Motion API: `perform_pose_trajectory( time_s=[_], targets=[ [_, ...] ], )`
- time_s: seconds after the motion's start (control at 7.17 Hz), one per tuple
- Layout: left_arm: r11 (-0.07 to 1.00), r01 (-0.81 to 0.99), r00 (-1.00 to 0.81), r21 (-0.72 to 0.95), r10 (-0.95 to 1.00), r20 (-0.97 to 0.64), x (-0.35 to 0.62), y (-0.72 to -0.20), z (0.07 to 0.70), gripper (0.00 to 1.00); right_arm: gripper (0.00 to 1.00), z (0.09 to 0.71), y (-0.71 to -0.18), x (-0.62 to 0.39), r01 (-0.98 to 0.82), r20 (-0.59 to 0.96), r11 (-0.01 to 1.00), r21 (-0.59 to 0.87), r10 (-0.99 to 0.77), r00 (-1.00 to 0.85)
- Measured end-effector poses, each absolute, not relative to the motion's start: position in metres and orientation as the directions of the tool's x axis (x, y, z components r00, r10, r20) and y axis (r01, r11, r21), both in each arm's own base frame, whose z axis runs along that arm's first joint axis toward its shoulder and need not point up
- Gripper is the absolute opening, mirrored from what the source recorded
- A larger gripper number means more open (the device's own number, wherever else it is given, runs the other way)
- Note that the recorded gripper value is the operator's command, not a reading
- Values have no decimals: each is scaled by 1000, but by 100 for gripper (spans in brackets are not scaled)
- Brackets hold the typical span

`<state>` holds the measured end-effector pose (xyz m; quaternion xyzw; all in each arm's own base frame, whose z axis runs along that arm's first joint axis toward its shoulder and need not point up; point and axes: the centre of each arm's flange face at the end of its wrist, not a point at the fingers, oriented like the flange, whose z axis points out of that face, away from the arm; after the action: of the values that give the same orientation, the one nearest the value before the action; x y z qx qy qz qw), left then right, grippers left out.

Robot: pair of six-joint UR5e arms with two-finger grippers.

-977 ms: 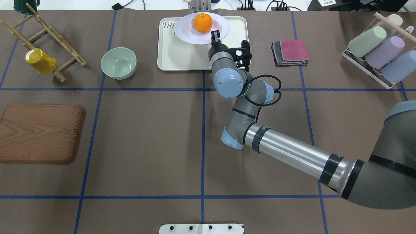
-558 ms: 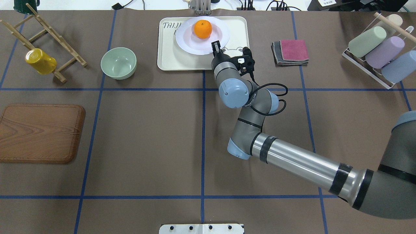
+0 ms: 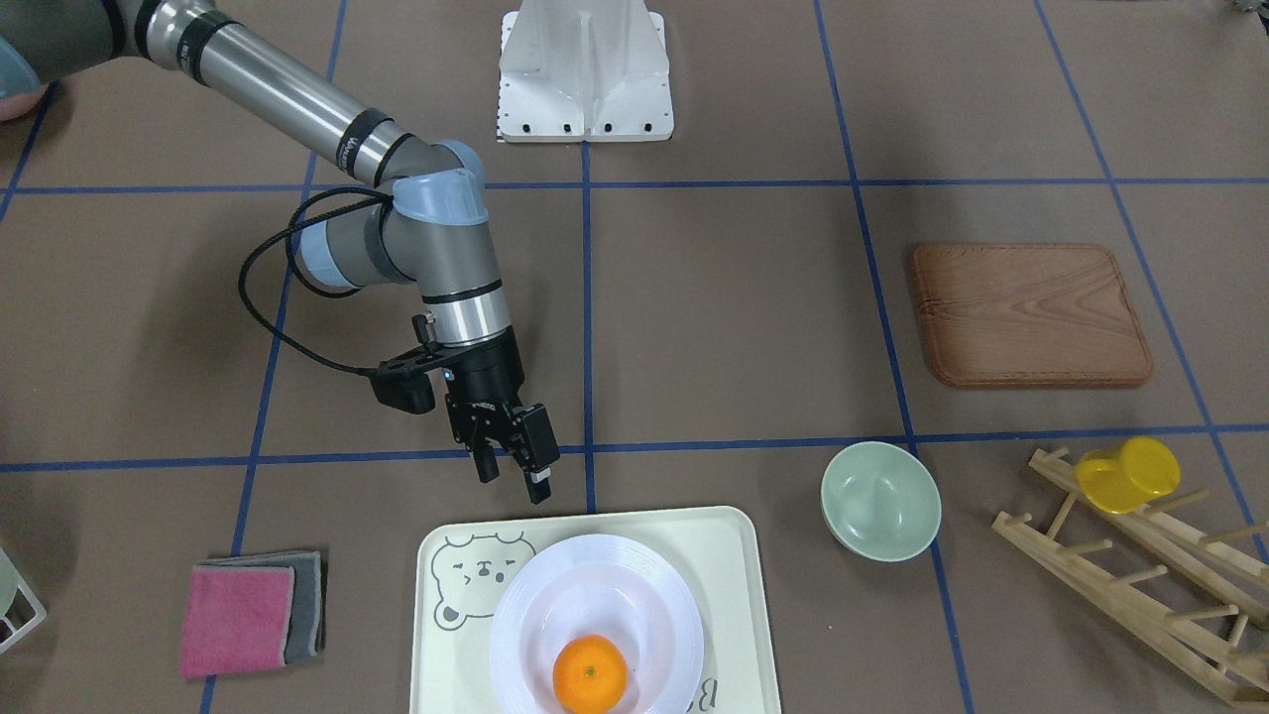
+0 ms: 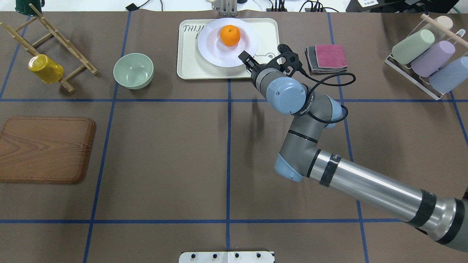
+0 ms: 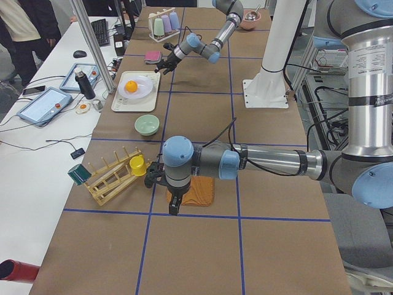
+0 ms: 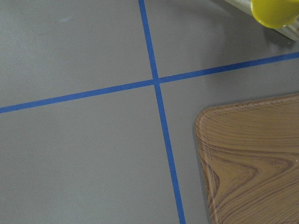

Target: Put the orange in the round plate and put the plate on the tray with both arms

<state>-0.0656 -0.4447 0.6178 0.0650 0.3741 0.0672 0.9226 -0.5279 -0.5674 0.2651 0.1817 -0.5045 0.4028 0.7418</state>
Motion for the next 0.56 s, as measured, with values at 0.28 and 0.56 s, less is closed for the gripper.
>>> perform_pose_trajectory(
  time_s=[0.28,0.56],
  targets=[
    [983,-76,708,167,171,-685,-65,-440,619,98,100,283,-605,-423,-614,835,789,18,326,443],
    [982,-77,706,173,176,-686,-65,-438,616,98,100,337,-638,-304,-427,794,899,99,188,578]
  ],
)
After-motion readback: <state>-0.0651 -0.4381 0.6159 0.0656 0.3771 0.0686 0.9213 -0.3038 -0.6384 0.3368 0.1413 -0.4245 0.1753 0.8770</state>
